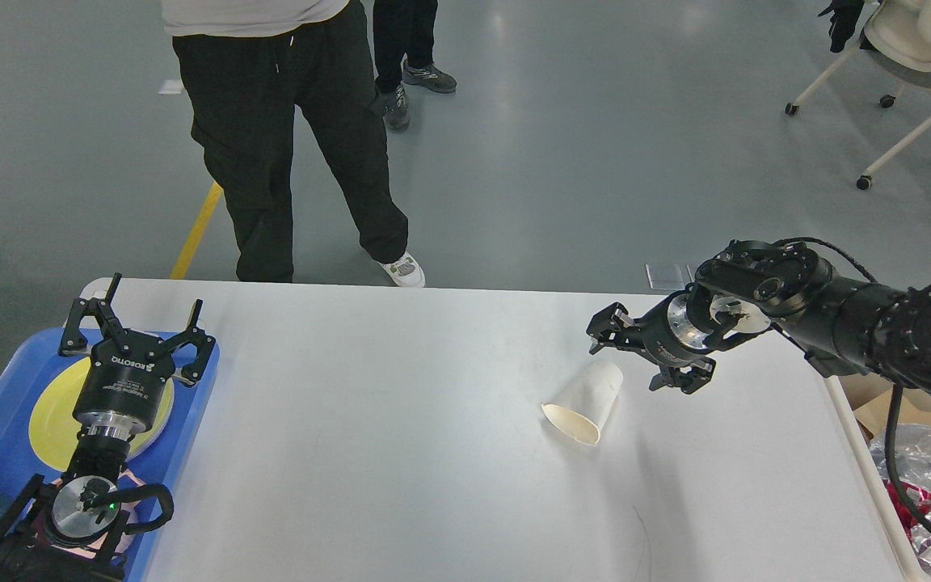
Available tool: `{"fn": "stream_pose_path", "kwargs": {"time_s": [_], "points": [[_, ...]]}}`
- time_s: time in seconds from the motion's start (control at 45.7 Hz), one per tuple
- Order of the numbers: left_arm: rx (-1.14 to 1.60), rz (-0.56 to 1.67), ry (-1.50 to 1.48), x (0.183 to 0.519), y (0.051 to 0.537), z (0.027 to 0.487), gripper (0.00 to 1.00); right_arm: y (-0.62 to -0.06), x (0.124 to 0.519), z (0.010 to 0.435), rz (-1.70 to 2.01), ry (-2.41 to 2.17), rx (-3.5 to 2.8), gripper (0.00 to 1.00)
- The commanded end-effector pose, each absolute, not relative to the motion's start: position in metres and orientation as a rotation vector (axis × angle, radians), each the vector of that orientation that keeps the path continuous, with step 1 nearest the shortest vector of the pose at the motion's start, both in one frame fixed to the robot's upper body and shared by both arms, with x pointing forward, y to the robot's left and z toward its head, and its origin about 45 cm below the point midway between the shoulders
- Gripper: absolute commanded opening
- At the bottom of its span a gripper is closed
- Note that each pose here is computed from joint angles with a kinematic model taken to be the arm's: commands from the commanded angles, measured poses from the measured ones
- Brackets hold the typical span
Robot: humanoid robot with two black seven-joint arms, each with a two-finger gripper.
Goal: Tidy desktop
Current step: 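Lower the right gripper onto the paper cup and close it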
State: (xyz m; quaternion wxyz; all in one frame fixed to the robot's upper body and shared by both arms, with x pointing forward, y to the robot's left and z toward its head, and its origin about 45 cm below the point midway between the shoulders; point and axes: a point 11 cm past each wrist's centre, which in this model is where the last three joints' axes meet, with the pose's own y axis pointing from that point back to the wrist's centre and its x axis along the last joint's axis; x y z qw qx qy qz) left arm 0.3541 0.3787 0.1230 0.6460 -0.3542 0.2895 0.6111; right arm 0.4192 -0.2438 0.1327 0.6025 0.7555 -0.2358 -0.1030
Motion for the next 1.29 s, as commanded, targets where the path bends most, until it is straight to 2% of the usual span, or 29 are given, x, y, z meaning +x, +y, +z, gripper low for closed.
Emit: {"fn": "stream_pose_path", "kwargs": {"time_s": [0.0, 0.459, 1.115, 1.181, 1.268], "points": [[-0.805, 1.391, 0.659, 0.354, 0.379, 0.123, 0.96, -0.238, 0.421, 0.125, -0.268, -0.584, 1.784, 1.0], [-0.806, 1.39, 0.658, 0.354, 0.379, 0.123, 0.96, -0.208, 0.406, 0.071, -0.228, -0.65, 1.733, 1.0], [-0.806, 1.39, 0.66, 0.354, 0.378, 0.123, 0.96, -0.209, 0.395, 0.048, -0.213, -0.79, 1.67, 0.99], [-0.806, 1.389, 0.657, 0.355, 0.379, 0.124, 0.96, -0.209, 0.395, 0.048, -0.214, -0.788, 1.669, 0.87], [-0.806, 1.39, 0.658, 0.354, 0.379, 0.123, 0.96, -0.209, 0.394, 0.048, -0.224, -0.785, 1.673, 0.54]]}}
